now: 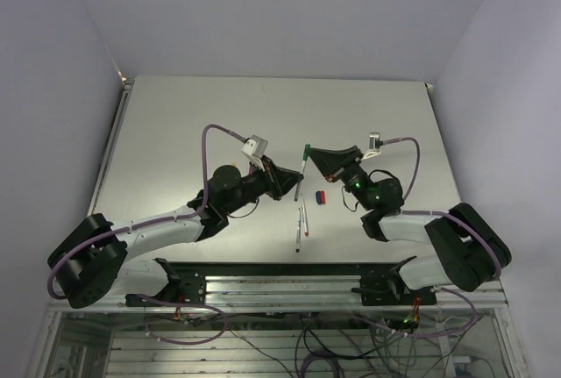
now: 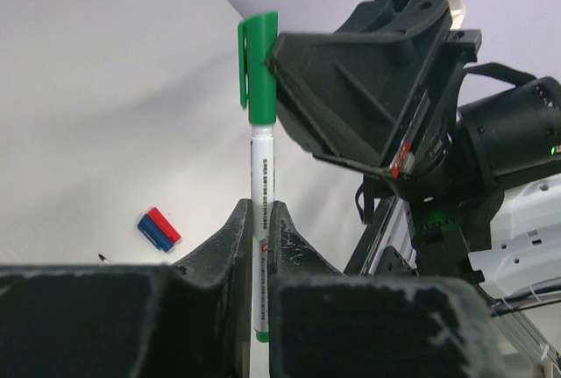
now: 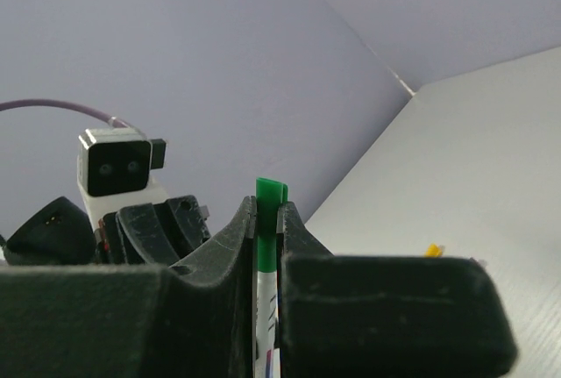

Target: Insert the pens into the pen caps

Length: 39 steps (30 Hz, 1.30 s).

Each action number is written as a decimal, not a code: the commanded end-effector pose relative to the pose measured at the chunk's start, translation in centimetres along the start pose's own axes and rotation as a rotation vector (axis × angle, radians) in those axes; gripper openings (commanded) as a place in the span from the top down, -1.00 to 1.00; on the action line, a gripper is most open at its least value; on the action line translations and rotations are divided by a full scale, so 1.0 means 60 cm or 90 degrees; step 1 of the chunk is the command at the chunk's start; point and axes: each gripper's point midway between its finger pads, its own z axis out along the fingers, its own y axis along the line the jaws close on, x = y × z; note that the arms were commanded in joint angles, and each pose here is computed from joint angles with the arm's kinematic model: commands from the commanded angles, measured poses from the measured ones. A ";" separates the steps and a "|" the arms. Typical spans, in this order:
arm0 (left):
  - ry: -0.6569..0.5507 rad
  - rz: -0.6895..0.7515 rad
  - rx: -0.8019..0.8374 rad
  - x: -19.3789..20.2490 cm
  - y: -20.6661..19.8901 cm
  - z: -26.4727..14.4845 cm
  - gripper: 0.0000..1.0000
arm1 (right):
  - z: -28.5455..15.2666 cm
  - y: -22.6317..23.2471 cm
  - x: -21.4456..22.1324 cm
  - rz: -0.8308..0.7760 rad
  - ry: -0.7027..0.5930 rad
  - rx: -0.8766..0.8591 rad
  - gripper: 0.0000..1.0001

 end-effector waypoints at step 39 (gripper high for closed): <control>-0.226 0.081 -0.104 -0.160 0.015 -0.040 0.86 | -0.037 -0.025 0.198 -0.147 0.290 0.134 1.00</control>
